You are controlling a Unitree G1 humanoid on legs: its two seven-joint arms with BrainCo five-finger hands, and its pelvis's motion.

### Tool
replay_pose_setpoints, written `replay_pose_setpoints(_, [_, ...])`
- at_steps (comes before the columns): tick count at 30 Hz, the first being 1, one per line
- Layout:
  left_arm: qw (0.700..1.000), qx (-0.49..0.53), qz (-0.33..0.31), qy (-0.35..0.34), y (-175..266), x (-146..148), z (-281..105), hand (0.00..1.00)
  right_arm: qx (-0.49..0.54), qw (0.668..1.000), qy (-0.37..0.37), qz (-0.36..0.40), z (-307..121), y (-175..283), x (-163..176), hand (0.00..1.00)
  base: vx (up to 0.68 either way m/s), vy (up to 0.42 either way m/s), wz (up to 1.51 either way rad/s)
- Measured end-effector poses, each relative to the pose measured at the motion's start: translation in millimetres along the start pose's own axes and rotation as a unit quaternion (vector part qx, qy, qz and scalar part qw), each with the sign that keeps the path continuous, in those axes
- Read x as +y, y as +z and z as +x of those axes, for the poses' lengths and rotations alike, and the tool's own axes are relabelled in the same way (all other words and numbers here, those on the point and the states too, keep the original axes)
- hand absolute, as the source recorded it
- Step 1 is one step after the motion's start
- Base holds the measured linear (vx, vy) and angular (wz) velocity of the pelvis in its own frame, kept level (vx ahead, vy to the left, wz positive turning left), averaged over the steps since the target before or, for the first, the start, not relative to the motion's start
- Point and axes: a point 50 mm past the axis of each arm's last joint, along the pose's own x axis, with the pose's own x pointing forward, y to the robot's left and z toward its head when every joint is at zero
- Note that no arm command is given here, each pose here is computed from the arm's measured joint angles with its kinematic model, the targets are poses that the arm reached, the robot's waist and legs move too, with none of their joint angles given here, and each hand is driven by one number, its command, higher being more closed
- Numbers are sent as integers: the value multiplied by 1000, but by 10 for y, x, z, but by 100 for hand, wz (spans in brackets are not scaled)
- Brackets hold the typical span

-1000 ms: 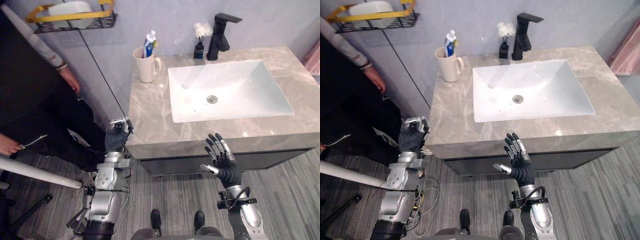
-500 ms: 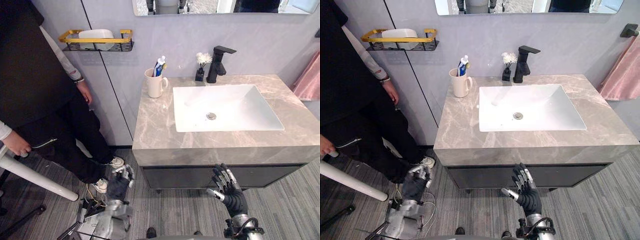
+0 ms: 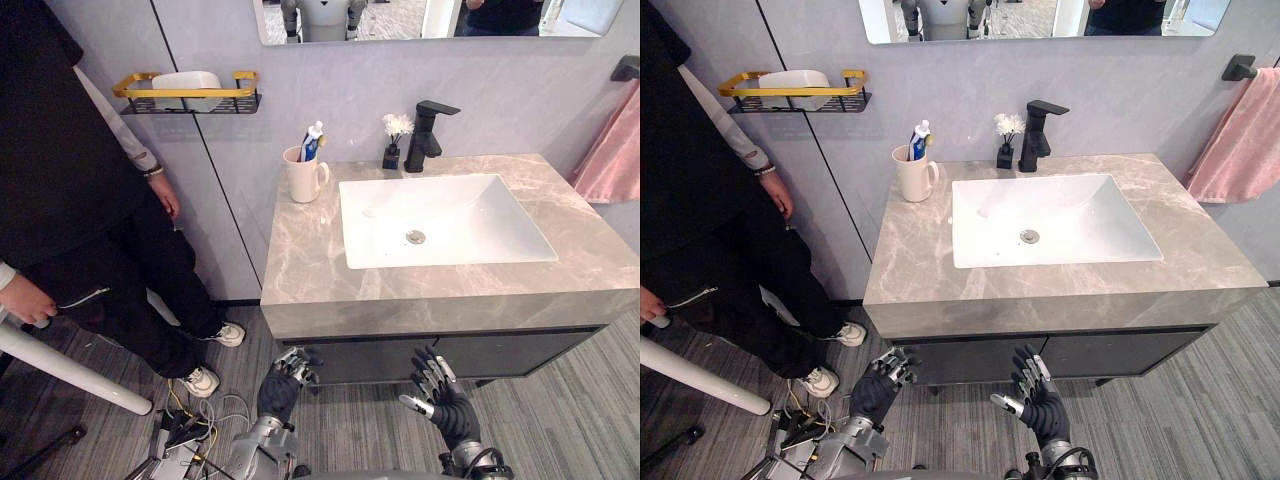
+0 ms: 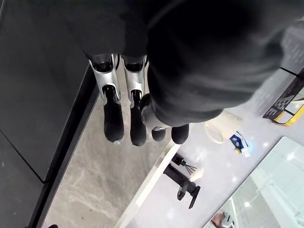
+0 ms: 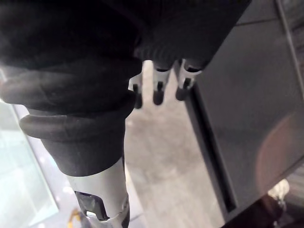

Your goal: Organize washtable

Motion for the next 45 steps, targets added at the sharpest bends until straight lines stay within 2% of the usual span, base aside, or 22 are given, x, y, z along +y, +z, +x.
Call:
replay_pose_setpoints(19, [998,47,32,-28,-159,-98,81,0,17,1000,-11,4,55,-87,-26,0,2,1,-3])
replay_pose_setpoints(33, [997,64,43,-19,-209,-43,90,0,43,999,-12,8,104,-188,-42,0,0,0,0])
replay_pose_setpoints(34, [997,64,43,-19,-209,-42,90,100,43,999,-12,8,105,-188,-41,0,0,0,0])
replay_pose_setpoints(45, [997,56,48,-2,-174,2,100,100,42,999,-12,6,108,-186,-40,0,0,0,0])
